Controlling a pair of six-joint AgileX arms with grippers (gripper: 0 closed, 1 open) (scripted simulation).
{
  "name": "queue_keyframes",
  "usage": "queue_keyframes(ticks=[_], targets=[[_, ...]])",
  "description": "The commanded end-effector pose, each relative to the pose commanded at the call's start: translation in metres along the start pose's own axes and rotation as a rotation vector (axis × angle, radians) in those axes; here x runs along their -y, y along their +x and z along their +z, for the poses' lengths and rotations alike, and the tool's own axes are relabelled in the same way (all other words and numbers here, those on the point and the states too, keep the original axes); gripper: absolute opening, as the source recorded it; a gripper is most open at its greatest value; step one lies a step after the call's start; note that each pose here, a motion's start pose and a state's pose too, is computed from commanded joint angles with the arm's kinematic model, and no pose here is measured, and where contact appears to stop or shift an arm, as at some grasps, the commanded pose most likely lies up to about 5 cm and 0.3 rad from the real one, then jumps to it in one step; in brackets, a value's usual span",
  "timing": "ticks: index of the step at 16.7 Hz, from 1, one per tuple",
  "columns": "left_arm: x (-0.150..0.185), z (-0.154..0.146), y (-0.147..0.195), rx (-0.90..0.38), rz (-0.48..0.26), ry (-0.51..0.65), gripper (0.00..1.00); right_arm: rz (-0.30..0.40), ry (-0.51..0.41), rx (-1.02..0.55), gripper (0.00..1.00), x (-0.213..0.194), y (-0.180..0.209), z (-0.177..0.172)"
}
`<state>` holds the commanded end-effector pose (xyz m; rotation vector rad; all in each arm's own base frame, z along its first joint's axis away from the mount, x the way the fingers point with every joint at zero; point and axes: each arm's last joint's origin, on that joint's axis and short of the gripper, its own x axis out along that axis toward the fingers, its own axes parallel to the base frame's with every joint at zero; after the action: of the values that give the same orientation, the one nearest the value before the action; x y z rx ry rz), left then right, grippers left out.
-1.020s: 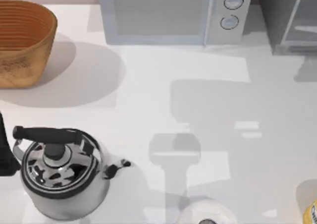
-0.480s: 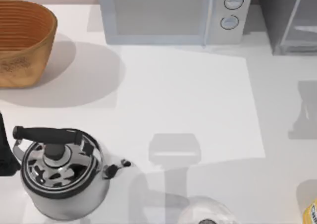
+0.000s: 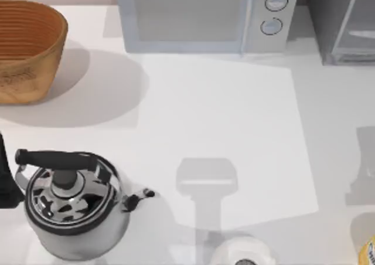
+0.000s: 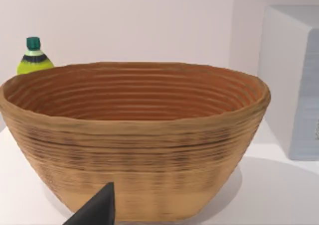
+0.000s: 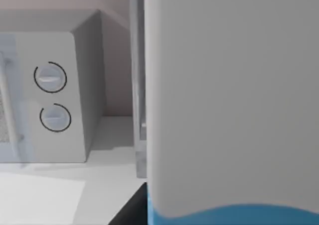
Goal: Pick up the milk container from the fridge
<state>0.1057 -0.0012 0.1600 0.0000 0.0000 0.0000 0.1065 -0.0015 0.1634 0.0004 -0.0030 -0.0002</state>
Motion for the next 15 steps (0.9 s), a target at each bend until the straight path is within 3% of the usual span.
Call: queue_keyframes(ticks=[8, 11, 15], targets=[[0.0, 0.0, 0.0, 0.0, 0.0, 0.0, 1.0, 0.007, 0.001, -0.003, 0.0, 0.0, 0.0, -0.002], [0.0, 0.0, 0.0, 0.0, 0.0, 0.0, 1.0, 0.07, -0.002, 0.008, 0.0, -0.001, 0.005, 0.002], [0.0, 0.0, 0.0, 0.0, 0.0, 0.0, 1.0, 0.213, -0.009, 0.023, 0.0, -0.002, 0.022, 0.008]])
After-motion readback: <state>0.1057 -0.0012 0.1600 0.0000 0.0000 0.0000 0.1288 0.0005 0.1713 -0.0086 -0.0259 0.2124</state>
